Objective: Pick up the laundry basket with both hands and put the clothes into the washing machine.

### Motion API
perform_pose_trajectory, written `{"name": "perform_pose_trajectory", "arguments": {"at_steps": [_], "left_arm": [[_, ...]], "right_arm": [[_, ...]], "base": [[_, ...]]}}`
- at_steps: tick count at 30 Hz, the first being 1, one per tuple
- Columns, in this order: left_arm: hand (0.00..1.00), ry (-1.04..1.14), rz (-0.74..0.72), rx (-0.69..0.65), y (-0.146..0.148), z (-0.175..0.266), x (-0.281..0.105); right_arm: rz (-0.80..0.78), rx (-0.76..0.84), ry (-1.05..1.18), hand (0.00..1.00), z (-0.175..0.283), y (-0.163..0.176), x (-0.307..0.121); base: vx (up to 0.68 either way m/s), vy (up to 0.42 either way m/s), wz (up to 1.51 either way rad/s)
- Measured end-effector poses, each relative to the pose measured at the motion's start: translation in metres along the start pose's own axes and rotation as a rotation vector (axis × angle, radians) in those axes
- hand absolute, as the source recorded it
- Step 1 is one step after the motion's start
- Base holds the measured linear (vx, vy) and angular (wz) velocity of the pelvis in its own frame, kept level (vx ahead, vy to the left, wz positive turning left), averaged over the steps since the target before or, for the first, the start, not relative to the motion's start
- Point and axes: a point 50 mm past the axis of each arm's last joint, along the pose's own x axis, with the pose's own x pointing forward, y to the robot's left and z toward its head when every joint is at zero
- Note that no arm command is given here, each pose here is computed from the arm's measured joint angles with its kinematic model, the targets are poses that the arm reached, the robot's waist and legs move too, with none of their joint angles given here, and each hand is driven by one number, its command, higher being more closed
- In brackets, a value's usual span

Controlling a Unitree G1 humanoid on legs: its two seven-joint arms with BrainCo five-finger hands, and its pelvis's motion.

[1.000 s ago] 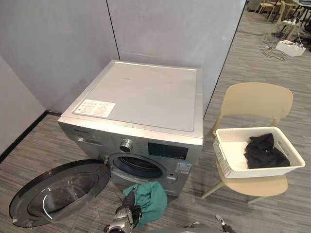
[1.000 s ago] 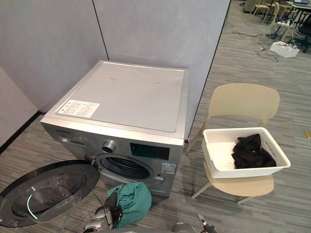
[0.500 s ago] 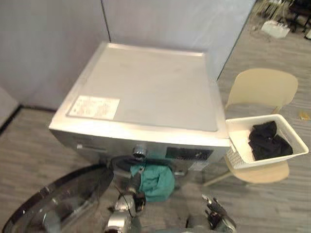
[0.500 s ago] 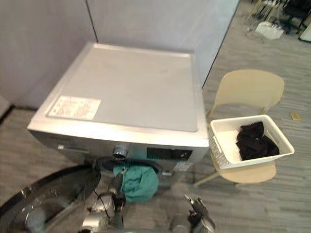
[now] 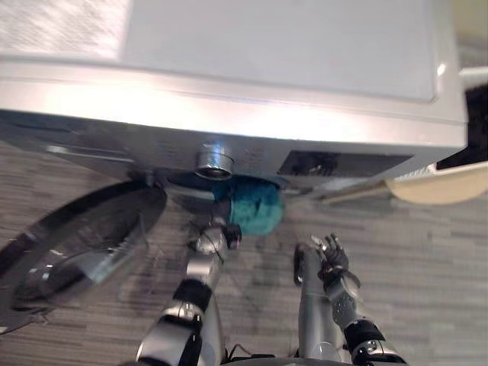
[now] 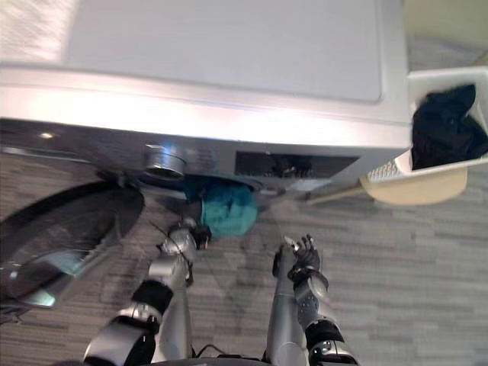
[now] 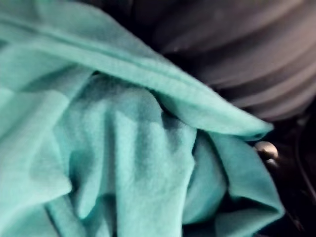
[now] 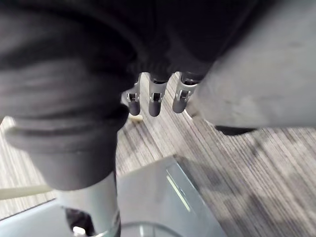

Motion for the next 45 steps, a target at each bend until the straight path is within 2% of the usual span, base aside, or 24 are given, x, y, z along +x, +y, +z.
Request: {"name": "perform_pose_trajectory", "arguments": {"at_steps": [5,7,12,14,18,19,23,25,29,32,36,42,45], "left_arm": [[1.0,-0.262,0.183,-0.063,0.051,0.119,0.038],[1.0,-0.35,0.198,-0.07,0.058,0.155,0.039],[1.0,-0.645,0.182,-0.078,0.051,0.273,0.026],[1.0,-0.767,0.154,-0.073,0.046,0.293,0.013],[1.0,-0.763,0.17,-0.049,0.047,0.297,0.012],[0.0,-0.774,0.196,-0.05,0.049,0.298,0.011],[0.0,-0.807,0.302,-0.005,0.054,0.301,0.007],[0.0,-0.834,0.406,0.14,0.057,0.299,0.006],[0.0,-0.794,0.435,0.313,0.058,0.289,0.012],[0.0,-0.632,0.446,0.423,0.073,0.255,0.028],[0.0,-0.442,0.437,0.406,0.087,0.211,0.039],[0.0,-0.312,0.446,0.241,0.109,0.176,0.039],[0.0,-0.172,0.414,0.151,0.116,0.134,0.039]], "right_arm": [[0.016,0.029,-0.059,0.0,0.008,0.002,-0.004],[-0.007,0.033,-0.052,0.0,0.003,-0.007,-0.009],[-0.093,0.08,0.013,0.0,-0.016,-0.036,-0.021],[-0.123,0.124,0.043,0.0,-0.026,-0.049,-0.029],[-0.156,0.161,0.061,0.0,-0.033,-0.061,-0.035],[-0.165,0.161,0.068,0.0,-0.035,-0.065,-0.038],[-0.188,0.159,0.085,0.0,-0.042,-0.074,-0.048],[-0.162,0.138,0.08,0.0,-0.041,-0.075,-0.051],[-0.132,0.121,0.059,0.0,-0.037,-0.071,-0.049],[-0.124,0.108,0.069,0.0,-0.039,-0.07,-0.05],[-0.148,0.108,0.113,0.0,-0.047,-0.076,-0.052],[-0.183,0.098,0.179,0.0,-0.057,-0.083,-0.054],[-0.197,0.096,0.222,0.0,-0.064,-0.086,-0.056]], "base": [[-0.04,-0.045,-0.65],[-0.01,-0.021,-0.34],[-0.01,0.001,-0.19],[-0.01,0.023,-0.21],[-0.01,0.006,-0.04],[-0.04,0.009,-0.03],[-0.02,0.005,-0.01],[-0.03,0.045,-0.09],[-0.03,0.051,-0.09],[0.0,0.021,0.02],[0.05,0.009,0.04],[0.06,0.031,0.01],[0.09,0.038,0.09]]}}
